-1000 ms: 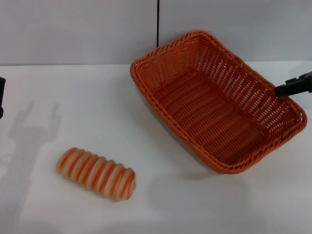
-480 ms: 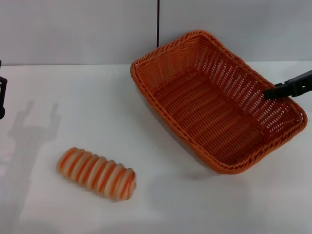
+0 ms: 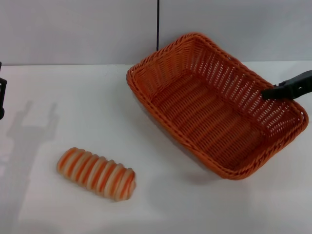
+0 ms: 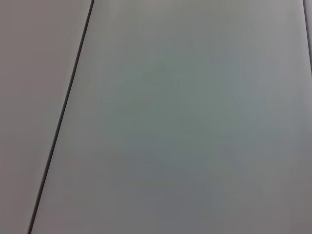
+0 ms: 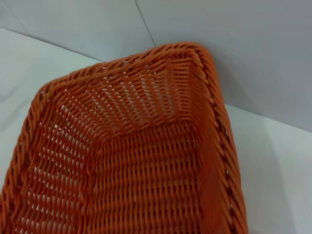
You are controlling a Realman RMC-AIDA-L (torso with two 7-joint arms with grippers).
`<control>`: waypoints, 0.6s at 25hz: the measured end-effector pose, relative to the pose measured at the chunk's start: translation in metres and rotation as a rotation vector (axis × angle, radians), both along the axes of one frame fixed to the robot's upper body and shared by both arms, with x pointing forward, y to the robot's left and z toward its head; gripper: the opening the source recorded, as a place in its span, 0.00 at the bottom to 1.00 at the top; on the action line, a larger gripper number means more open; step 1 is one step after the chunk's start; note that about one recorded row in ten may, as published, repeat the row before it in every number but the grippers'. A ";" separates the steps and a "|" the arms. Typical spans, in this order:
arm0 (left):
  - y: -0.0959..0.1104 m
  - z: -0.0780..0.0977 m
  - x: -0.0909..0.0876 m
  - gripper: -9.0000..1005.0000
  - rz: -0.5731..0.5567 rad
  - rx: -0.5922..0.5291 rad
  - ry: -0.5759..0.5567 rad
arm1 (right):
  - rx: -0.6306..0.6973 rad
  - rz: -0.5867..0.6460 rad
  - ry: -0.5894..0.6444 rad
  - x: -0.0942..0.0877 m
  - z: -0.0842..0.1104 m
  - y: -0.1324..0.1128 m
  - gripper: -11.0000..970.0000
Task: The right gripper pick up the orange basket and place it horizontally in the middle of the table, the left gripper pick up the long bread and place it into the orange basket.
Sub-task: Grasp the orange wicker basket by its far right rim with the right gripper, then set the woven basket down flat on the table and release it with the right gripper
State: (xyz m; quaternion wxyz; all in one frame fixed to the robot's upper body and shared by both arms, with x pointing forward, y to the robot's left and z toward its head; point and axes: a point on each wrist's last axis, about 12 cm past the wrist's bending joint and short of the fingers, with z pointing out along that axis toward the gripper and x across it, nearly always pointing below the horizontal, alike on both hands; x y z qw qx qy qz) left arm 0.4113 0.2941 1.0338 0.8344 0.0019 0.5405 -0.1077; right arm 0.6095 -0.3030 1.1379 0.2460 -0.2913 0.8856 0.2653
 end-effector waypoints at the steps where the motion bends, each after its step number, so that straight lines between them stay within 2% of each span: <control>1: 0.000 0.000 0.000 0.60 0.000 0.000 0.000 | 0.006 0.002 -0.003 0.000 0.000 0.000 0.19; 5: 0.000 0.000 0.000 0.61 0.000 0.000 0.000 | 0.062 0.034 -0.053 -0.005 0.009 -0.002 0.19; 7: 0.000 0.000 0.000 0.61 0.001 0.000 0.001 | 0.133 0.082 -0.135 -0.015 0.026 -0.007 0.18; 15: 0.001 -0.001 -0.002 0.61 0.004 -0.005 0.004 | 0.244 0.161 -0.252 -0.031 0.055 -0.014 0.18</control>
